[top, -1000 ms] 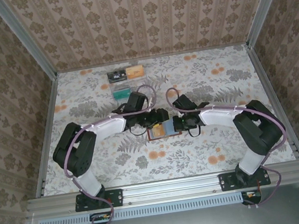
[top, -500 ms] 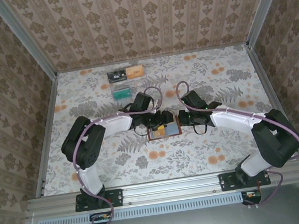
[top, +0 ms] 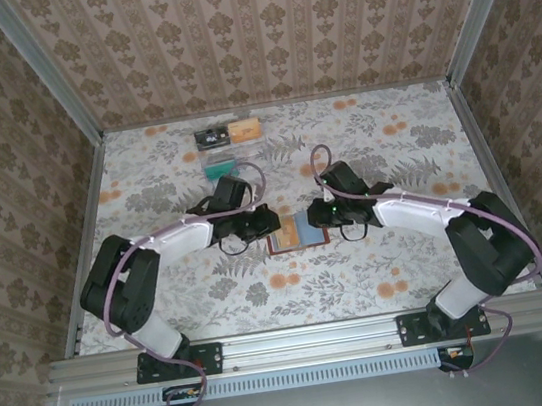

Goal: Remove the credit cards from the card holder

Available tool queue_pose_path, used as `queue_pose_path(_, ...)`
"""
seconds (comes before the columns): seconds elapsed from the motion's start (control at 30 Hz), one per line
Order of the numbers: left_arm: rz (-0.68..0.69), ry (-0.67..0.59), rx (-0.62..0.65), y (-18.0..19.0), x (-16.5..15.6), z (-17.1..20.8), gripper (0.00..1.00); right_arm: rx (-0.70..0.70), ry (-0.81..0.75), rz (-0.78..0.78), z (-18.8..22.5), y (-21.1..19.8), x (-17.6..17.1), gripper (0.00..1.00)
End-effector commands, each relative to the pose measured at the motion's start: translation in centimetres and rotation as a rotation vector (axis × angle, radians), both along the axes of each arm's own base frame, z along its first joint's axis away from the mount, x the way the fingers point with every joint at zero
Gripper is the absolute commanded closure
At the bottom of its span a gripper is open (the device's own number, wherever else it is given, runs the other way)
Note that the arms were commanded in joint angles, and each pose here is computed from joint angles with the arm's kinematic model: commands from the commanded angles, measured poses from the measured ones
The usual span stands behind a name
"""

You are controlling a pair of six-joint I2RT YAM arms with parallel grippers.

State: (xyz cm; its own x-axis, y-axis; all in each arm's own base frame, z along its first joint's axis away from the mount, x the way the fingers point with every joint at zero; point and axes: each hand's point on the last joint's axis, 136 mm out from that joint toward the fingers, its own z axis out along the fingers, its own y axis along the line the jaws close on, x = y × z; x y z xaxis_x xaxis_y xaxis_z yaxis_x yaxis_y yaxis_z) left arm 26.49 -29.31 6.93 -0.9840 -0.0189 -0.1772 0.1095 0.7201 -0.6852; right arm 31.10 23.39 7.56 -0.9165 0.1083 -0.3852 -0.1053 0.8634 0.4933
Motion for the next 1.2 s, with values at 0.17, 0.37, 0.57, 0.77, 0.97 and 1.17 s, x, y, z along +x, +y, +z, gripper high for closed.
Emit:
queue_pose_path(0.17, 0.022, 0.039, 0.086, 1.5, -0.5, -2.8, 1.00, 0.144, 0.080, 0.058, -0.6, 3.8, 0.6, 0.81)
queue_pose_path(0.37, 0.020, 0.058, 0.101, 1.6, -0.6, -3.8, 1.00, 0.170, 0.125, 0.067, -1.9, 4.6, 0.7, 0.80)
queue_pose_path(0.57, 0.023, 0.082, 0.110, 1.7, -0.8, -4.7, 1.00, 0.166, 0.160, 0.065, -3.1, 4.7, 0.6, 0.80)
queue_pose_path(0.77, 0.026, 0.093, 0.114, 1.8, -1.0, -5.0, 1.00, 0.161, 0.186, 0.067, -4.1, 4.7, 0.3, 0.80)
queue_pose_path(0.97, 0.021, 0.099, 0.112, 1.6, -1.0, -5.0, 1.00, 0.172, 0.196, 0.069, -4.3, 4.8, 0.3, 0.86)
queue_pose_path(1.17, 0.023, 0.100, 0.123, 1.8, -1.1, -5.0, 1.00, 0.158, 0.189, 0.045, -4.2, 3.9, 0.4, 1.00)
